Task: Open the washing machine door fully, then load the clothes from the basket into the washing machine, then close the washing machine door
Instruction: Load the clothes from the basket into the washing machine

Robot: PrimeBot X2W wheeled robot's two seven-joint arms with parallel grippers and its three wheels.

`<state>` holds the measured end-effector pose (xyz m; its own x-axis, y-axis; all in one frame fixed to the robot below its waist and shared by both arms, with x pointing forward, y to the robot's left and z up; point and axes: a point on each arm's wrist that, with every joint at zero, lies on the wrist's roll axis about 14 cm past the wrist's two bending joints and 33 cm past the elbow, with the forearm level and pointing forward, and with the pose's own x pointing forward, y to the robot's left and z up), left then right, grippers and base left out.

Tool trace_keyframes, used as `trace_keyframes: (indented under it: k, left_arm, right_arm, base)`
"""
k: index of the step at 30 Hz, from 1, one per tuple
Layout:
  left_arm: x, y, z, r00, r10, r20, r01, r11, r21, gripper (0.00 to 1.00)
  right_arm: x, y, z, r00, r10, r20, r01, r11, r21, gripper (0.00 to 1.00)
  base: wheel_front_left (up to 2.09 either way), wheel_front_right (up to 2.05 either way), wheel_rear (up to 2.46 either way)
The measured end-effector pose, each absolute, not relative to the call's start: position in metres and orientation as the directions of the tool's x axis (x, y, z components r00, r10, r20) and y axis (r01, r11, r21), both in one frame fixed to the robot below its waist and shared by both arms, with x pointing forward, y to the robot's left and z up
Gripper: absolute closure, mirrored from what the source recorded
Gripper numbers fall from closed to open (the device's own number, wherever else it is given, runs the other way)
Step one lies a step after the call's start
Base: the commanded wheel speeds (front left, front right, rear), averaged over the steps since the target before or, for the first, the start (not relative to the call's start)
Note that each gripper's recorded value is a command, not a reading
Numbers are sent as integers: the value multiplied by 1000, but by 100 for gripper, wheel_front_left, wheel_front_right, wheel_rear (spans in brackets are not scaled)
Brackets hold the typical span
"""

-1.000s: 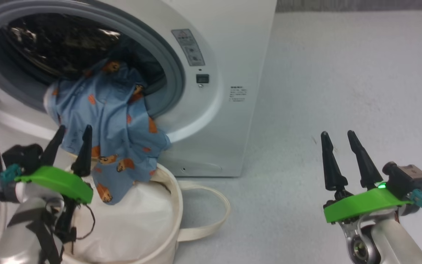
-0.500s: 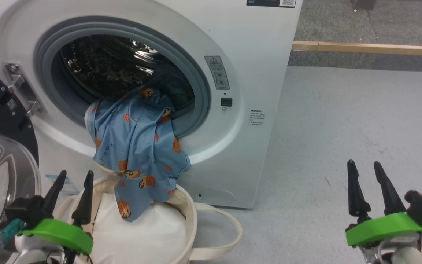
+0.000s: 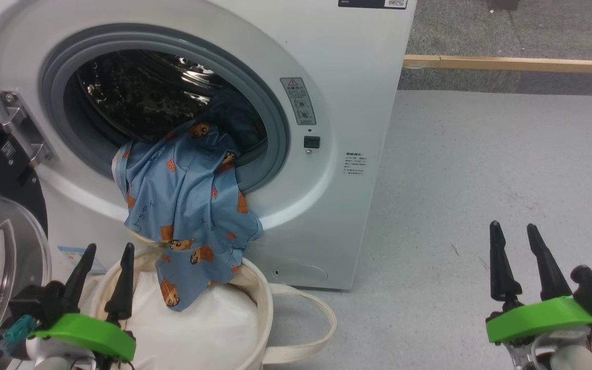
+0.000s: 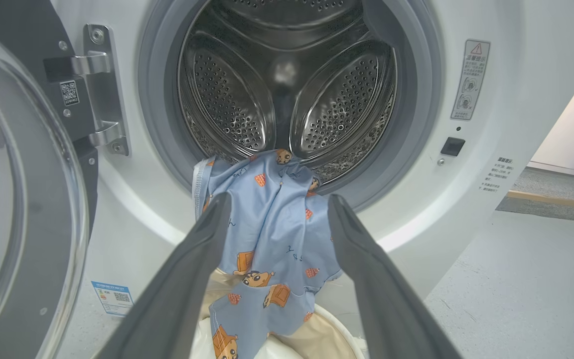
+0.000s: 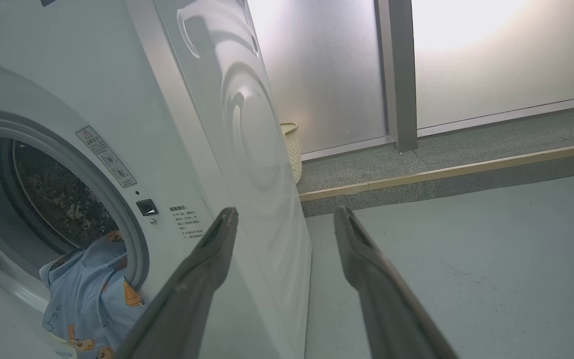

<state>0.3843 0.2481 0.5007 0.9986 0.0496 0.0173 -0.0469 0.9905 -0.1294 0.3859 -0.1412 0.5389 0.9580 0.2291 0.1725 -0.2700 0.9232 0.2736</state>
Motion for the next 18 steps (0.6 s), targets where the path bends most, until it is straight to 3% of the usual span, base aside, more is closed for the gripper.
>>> trace_keyframes:
  k: [18]
  left_arm:
    - [391, 240, 497, 999, 32, 8, -30, 990, -136, 0]
  right_arm:
    - [385, -142, 536, 960, 228, 165, -266, 925, 270, 0]
  base:
    - [0, 0, 0]
